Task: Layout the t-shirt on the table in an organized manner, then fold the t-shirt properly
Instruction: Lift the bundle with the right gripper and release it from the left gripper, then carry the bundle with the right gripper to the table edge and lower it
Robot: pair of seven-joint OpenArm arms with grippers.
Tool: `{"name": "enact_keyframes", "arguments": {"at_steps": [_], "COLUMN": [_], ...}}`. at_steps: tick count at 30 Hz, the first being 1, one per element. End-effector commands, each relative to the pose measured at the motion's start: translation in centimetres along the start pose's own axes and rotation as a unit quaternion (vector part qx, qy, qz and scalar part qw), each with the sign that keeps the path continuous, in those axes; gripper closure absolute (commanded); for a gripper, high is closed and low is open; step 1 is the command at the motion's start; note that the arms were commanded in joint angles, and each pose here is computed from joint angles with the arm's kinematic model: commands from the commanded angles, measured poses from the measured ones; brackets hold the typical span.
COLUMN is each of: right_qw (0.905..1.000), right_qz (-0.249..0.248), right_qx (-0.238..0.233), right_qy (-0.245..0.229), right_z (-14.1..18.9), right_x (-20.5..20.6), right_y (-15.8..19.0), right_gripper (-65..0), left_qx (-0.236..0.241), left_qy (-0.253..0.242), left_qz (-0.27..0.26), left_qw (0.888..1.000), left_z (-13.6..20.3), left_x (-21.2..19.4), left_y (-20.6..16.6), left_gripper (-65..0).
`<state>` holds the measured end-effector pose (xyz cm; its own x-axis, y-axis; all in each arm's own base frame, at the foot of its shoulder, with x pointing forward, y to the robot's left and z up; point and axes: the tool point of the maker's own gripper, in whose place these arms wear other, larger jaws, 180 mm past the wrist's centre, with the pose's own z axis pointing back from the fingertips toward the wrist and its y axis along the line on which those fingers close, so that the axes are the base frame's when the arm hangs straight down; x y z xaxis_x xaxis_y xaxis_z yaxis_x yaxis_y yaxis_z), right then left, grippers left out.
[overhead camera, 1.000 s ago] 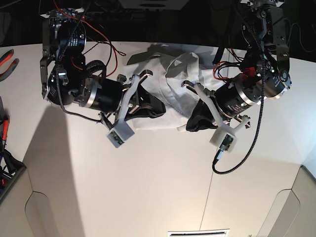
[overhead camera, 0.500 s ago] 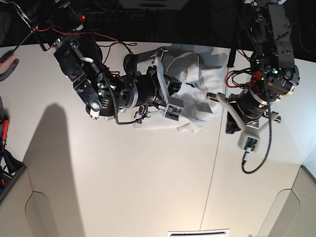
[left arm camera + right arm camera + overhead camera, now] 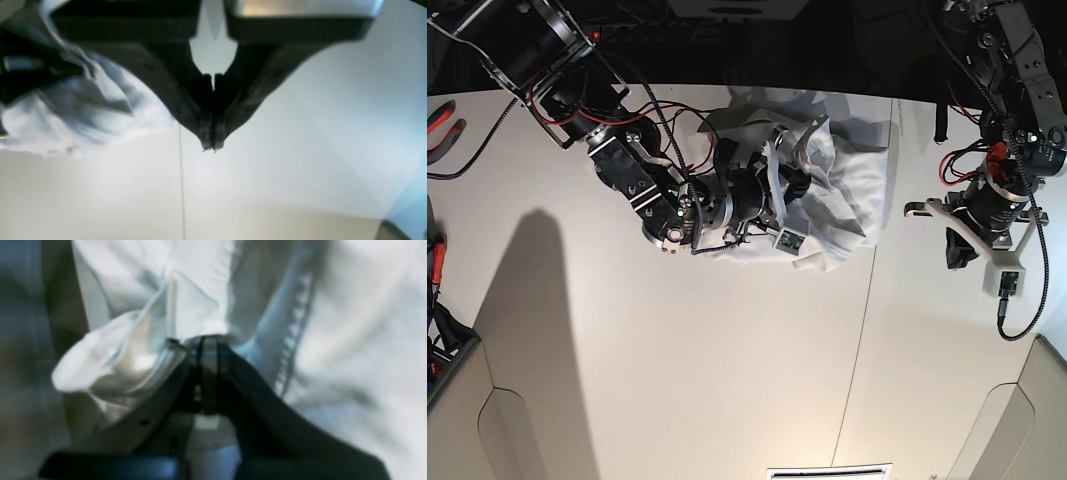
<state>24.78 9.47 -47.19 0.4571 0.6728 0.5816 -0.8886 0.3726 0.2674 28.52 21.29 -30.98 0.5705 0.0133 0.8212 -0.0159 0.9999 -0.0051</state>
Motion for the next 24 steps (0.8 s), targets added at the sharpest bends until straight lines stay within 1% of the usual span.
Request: {"name": "enact_keyframes", "arguments": {"at_steps": [1, 2, 3, 5, 7, 8, 10, 12, 15, 16, 19, 22, 24], "right_qw": [0.9969, 0.995, 0.9911, 0.9785, 0.9593, 0.9471, 0.918, 0.8841, 0.8434, 0.8276, 0.7779, 0.7286, 0.6999], "right_qz": [-0.006, -0.023, -0.045, -0.094, -0.15, -0.18, -0.237, -0.286, -0.327, -0.345, -0.407, -0.46, -0.489], "right_qx": [-0.047, -0.067, -0.099, -0.169, -0.232, -0.261, -0.316, -0.369, -0.426, -0.443, -0.479, -0.507, -0.519], "right_qy": [0.062, 0.07, 0.077, 0.073, 0.059, 0.051, 0.036, 0.023, 0.014, 0.011, -0.008, -0.027, -0.04], "right_z": [0.0, 0.1, 0.4, 1.5, 3.3, 4.3, 6.7, 9.3, 12.9, 14.1, 17.3, 20.2, 21.8], "right_x": [-2.9, -3.6, -4.2, -4.8, -5.2, -5.6, -6.6, -7.8, -10.0, -10.9, -13.7, -16.3, -17.9], "right_y": [-2.0, -2.9, -4.2, -7.1, -10.0, -11.4, -14.1, -16.7, -19.4, -20.1, -21.7, -22.7, -23.1], "right_gripper": [0.0, 0.0, 0.0, 0.0, 0.0, 0.0, 0.0, 0.0, 0.0, 0.0, 0.0, 0.0, 0.0], "left_qx": [-0.006, -0.009, -0.011, -0.013, -0.016, -0.017, -0.018, -0.018, -0.018, -0.018, -0.03, -0.064, -0.076], "left_qy": [-0.022, -0.023, -0.023, -0.024, -0.023, -0.022, -0.021, -0.02, -0.02, -0.02, -0.024, -0.034, -0.038], "left_qz": [-0.001, 0.002, 0.003, 0.005, 0.007, 0.008, 0.009, 0.009, 0.009, 0.009, 0.017, 0.018, 0.023], "left_qw": [1.0, 1.0, 1.0, 1.0, 1.0, 1.0, 1.0, 1.0, 1.0, 1.0, 0.999, 0.997, 0.996], "left_z": [0.2, 0.3, 0.3, 0.3, 0.3, 0.3, 0.4, 0.4, 0.4, 0.4, 0.4, 0.5, 0.6], "left_x": [1.1, 1.1, 1.1, 1.1, 1.0, 0.9, 0.8, 0.8, 0.7, 0.7, 0.9, 1.3, 1.4], "left_y": [-0.2, -0.3, -0.4, -0.4, -0.5, -0.6, -0.6, -0.6, -0.6, -0.6, -1.0, -2.2, -2.7], "left_gripper": [0.0, 0.0, 0.0, 0.0, 0.0, 0.0, 0.0, 0.0, 0.0, 0.0, 0.0, 0.0, 0.0]}}
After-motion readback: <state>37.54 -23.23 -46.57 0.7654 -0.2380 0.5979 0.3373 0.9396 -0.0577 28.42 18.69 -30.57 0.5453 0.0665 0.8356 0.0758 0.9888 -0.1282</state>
